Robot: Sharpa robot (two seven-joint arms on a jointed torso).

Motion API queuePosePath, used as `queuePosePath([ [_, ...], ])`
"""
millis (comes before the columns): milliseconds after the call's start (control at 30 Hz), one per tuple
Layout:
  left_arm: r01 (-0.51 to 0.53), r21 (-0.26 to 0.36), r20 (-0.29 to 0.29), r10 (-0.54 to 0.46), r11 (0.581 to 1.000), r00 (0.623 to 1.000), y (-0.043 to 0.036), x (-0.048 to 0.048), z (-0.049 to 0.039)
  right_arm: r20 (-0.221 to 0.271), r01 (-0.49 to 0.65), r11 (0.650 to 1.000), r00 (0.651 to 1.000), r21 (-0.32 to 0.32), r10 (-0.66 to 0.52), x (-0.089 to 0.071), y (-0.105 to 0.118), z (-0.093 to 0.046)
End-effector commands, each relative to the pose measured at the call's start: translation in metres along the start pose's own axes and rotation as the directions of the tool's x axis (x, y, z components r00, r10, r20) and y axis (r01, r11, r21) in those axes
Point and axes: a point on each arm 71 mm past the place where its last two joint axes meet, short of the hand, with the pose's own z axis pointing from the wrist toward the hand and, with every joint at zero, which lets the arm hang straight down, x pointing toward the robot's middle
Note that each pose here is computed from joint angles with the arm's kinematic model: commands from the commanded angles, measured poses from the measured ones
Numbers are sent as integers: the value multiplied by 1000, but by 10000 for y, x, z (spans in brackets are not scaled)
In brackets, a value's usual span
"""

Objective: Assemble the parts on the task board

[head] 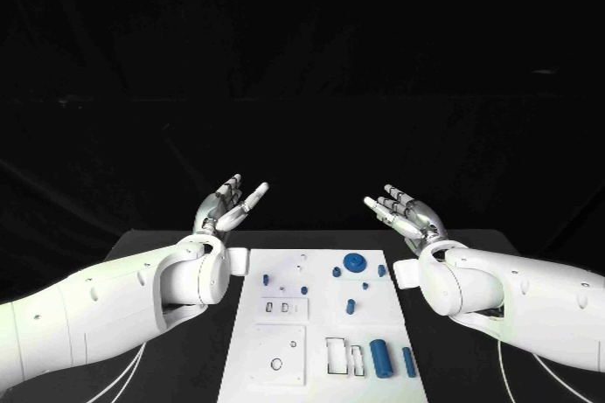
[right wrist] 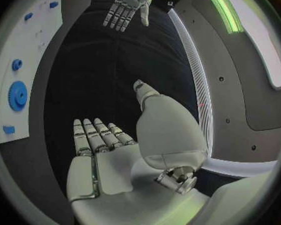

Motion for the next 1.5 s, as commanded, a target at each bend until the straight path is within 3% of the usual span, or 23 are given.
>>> queuePosePath([
  [33,79,36,-53,-77,996,996,-39,43,12,-136,-67,998,988,11,68,53,21,19],
  [200,79,36,-53,-77,996,996,-39,43,12,-158,-69,998,985,14,70,31,33,32],
  [233,85,33,-59,-83,996,995,-26,9,34,-145,51,994,987,-98,-65,-53,133,57],
  [467,80,70,-75,-75,994,994,-64,-50,13,-131,157,978,976,-140,-176,-101,146,106],
  [667,72,84,-128,-61,994,990,-86,-78,-5,-166,287,936,932,-204,-322,-129,181,169],
  [767,65,83,-167,-50,994,985,-95,-69,-25,-193,361,901,892,-242,-409,-135,212,199],
  [867,54,82,-206,-36,995,978,-108,-62,-54,-232,448,856,831,-258,-505,-120,224,214],
  [1133,10,92,-288,17,996,957,-172,-50,-120,-288,725,603,531,-332,-797,-21,309,264],
  [1167,6,91,-297,21,996,955,-192,-46,-139,-287,763,546,467,-348,-836,10,318,266],
  [1233,4,90,-307,24,996,951,-225,-39,-169,-274,803,465,384,-372,-882,59,330,264],
  [1367,4,86,-321,24,996,947,-284,-27,-224,-239,845,347,268,-407,-933,141,356,260],
  [1500,7,85,-334,22,996,942,-354,-11,-278,-194,867,253,185,-430,-963,212,392,265],
])
